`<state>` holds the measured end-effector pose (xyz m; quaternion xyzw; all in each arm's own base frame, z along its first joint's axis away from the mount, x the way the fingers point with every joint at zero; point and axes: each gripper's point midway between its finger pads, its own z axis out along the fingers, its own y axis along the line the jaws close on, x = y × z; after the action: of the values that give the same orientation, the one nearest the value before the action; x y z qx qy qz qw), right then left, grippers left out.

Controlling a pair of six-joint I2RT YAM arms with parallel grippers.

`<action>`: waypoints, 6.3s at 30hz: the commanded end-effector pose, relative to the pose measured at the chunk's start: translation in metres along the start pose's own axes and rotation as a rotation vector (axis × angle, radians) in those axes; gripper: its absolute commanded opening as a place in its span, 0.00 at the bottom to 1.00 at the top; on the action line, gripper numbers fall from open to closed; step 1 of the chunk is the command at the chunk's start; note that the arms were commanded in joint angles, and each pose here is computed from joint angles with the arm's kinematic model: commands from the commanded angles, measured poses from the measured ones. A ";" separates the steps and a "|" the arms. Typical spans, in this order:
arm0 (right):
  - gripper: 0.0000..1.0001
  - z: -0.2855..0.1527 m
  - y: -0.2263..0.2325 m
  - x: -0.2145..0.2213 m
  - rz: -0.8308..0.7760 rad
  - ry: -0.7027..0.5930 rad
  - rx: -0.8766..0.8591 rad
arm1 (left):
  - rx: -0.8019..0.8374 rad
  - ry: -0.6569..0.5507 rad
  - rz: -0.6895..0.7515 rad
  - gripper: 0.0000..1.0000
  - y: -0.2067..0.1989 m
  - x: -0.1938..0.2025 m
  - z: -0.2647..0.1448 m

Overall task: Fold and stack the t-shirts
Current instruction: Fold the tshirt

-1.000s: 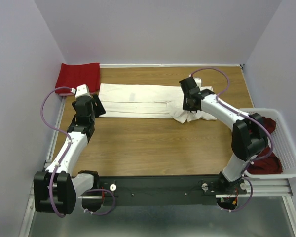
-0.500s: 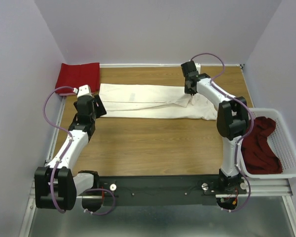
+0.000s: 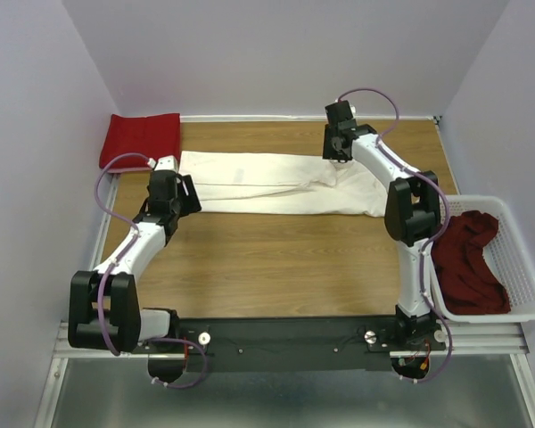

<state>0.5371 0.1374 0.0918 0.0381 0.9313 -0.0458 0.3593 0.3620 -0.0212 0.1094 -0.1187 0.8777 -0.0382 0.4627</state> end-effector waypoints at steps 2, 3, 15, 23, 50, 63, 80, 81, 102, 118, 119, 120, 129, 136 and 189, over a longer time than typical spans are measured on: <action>0.50 -0.047 0.066 -0.002 -0.012 0.034 -0.377 | 0.080 0.026 0.022 0.75 -0.020 -0.001 0.002; 0.50 -0.053 0.077 0.003 -0.036 0.035 -0.415 | 0.085 0.034 0.015 0.75 -0.021 0.001 0.003; 0.56 -0.083 0.156 0.076 -0.154 0.094 -0.610 | 0.215 0.120 -0.227 0.76 -0.065 0.006 0.019; 0.81 -0.111 0.111 0.091 -0.188 0.051 -0.523 | 0.144 0.035 -0.465 0.82 -0.051 -0.003 0.036; 0.97 -0.145 0.020 0.101 -0.187 -0.079 -0.252 | 0.091 0.054 -0.697 0.81 -0.045 0.010 0.080; 0.97 -0.152 0.008 0.098 -0.204 -0.112 -0.215 | 0.086 0.049 -0.832 0.80 -0.043 0.010 0.089; 0.97 -0.154 0.001 0.095 -0.217 -0.128 -0.185 | -0.048 0.087 -0.847 0.80 -0.031 0.010 0.103; 0.97 -0.153 -0.001 0.095 -0.217 -0.130 -0.178 | -0.052 0.090 -0.847 0.80 -0.032 0.009 0.105; 0.97 -0.151 -0.004 0.101 -0.232 -0.126 -0.165 | 0.011 -0.023 -0.767 0.79 -0.053 -0.074 0.145; 0.91 -0.110 -0.048 0.102 0.195 -0.014 -0.193 | -0.074 0.078 -0.359 0.78 -0.020 -0.046 0.094; 0.90 -0.102 -0.057 0.102 0.243 -0.002 -0.180 | -0.083 0.111 -0.330 0.78 -0.015 -0.036 0.096; 0.89 -0.101 -0.061 0.101 0.256 -0.005 -0.183 | -0.079 0.120 -0.314 0.78 -0.013 -0.034 0.098; 0.52 -0.066 -0.091 0.116 0.378 0.029 -0.061 | -0.117 0.296 -0.176 0.77 0.005 0.007 0.104; 0.51 -0.045 -0.125 0.146 0.402 0.078 0.103 | -0.176 0.361 -0.097 0.77 0.023 0.027 0.102; 0.54 -0.039 -0.001 0.055 0.691 -0.013 -0.528 | 0.034 -0.123 0.000 0.83 0.000 -0.032 -0.023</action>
<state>0.4617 0.1260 0.0955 0.2253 0.8595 0.2758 0.3668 0.3569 0.0004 0.1445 -0.1506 0.8537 -0.0265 0.4978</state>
